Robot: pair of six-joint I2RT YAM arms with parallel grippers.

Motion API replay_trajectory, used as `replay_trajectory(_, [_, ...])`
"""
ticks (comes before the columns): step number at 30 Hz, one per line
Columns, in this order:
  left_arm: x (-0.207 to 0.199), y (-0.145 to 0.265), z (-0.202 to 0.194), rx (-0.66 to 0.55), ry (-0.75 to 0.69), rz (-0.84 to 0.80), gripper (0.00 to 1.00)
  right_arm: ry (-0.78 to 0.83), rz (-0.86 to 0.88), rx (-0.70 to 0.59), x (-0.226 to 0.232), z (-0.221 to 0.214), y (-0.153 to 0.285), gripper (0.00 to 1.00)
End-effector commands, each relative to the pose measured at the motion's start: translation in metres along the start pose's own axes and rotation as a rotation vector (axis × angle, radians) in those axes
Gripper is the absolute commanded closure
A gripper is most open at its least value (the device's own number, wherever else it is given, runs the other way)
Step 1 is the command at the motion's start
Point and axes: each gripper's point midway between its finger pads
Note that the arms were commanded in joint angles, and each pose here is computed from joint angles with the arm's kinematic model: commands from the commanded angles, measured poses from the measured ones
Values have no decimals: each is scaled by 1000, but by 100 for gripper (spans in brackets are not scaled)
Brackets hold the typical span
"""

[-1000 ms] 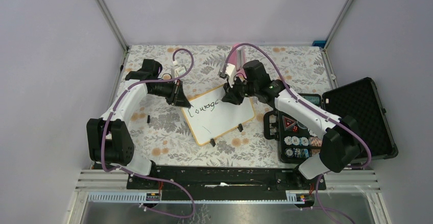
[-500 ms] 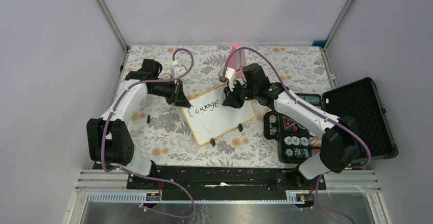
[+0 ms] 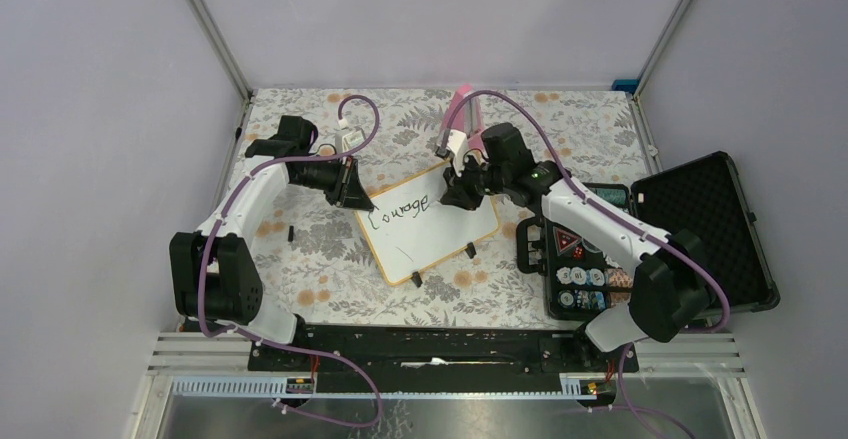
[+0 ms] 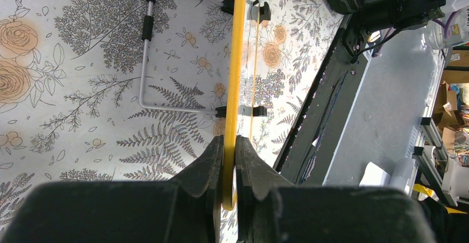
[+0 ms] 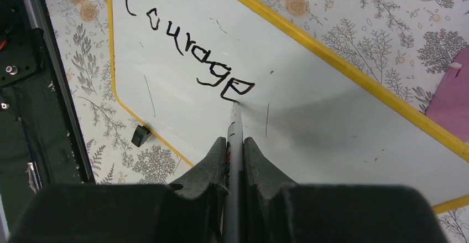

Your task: Write a sentence on the whiteboard

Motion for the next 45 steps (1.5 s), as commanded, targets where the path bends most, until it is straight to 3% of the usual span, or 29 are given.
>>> replay_trajectory(1, [12, 3, 7, -5, -82, 73, 100, 49, -94, -43, -20, 18, 14, 100])
replay_trajectory(16, [12, 3, 5, -3, -87, 76, 100, 40, 63, -44, 19, 25, 31, 100])
replay_trajectory(35, [12, 5, 5, -2, -96, 86, 100, -39, -66, -81, -30, 26, 52, 100])
replay_trajectory(45, [13, 4, 4, -3, -94, 88, 100, -46, -21, -106, -24, 30, 44, 100])
Point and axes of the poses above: each gripper's point midway between its finger pads, its own y axis back along the fingers, its own x axis along the line the jaws close on, z = x × y
